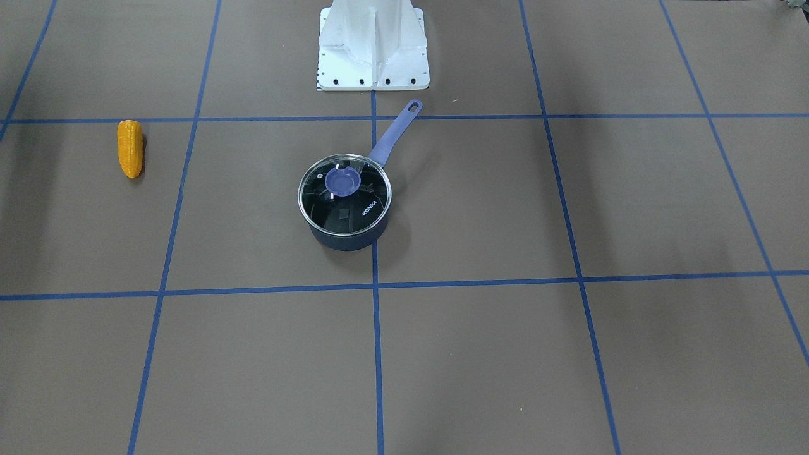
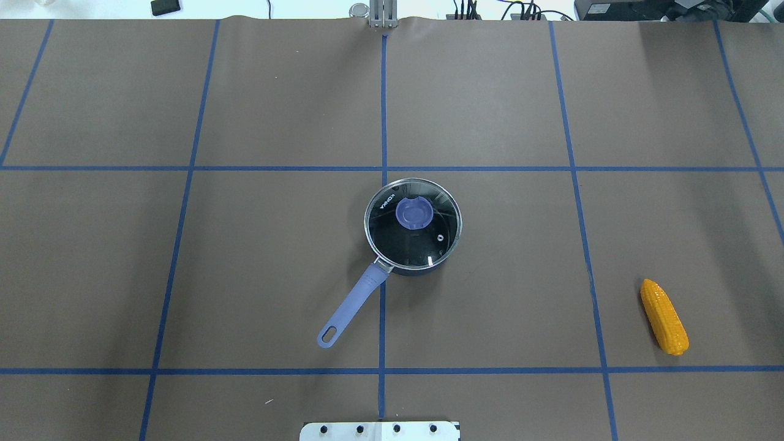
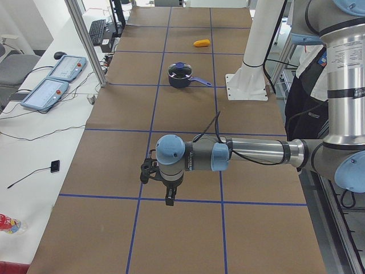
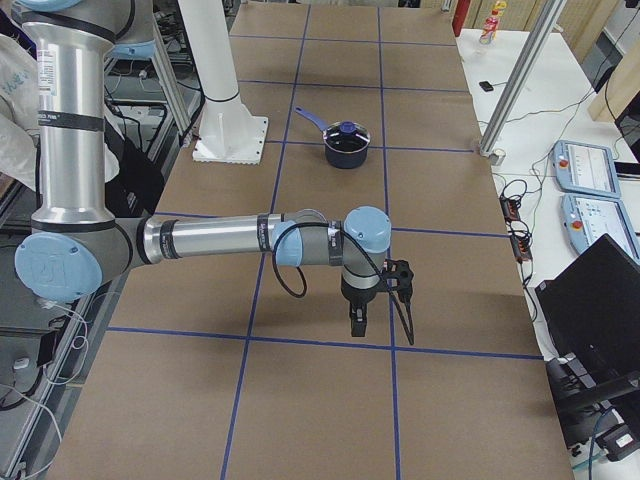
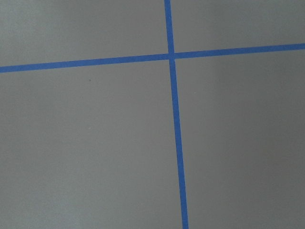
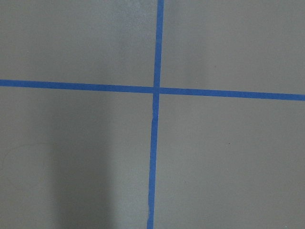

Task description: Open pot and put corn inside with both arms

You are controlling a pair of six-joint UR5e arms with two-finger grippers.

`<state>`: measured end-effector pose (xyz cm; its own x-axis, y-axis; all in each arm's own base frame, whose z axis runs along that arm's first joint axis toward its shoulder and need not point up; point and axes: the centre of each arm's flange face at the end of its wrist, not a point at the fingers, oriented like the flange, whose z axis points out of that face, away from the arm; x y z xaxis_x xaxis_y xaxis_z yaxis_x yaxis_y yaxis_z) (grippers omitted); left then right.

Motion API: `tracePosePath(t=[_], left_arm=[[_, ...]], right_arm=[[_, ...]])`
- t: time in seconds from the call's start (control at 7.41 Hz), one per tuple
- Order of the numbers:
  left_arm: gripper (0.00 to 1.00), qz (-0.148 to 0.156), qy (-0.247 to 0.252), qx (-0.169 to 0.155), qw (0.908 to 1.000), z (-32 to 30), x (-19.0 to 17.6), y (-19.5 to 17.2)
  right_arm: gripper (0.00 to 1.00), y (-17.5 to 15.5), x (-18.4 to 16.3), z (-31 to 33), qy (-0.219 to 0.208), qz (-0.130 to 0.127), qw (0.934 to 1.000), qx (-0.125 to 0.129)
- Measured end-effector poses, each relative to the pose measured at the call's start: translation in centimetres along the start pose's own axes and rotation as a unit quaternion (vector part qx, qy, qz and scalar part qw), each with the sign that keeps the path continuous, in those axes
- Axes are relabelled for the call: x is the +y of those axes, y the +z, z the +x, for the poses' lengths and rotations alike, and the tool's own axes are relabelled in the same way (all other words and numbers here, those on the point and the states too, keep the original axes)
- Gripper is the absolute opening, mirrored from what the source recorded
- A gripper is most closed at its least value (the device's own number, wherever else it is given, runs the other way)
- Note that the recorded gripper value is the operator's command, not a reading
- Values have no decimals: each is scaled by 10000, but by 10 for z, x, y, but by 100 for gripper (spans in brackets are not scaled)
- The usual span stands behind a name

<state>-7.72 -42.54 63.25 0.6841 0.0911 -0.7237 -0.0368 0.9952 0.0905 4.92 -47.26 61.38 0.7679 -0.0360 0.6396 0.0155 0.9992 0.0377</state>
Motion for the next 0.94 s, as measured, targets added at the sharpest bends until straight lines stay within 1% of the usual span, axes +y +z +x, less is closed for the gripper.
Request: tracePosePath(t=[0.67,0.81,0.94], left_arm=[[98,94,91,-14,9999,9,-4,-9],[98,118,94,-12,9999,11,-6,-11],[98,160,118,-14,9998,14,-10,-15]], right_arm=[[100,3,0,-1,-26,-25,10000,5],[100,6,-2,-3,-102,25,9999,5],[100,11,-5,-1,-264,201,9994,-4]])
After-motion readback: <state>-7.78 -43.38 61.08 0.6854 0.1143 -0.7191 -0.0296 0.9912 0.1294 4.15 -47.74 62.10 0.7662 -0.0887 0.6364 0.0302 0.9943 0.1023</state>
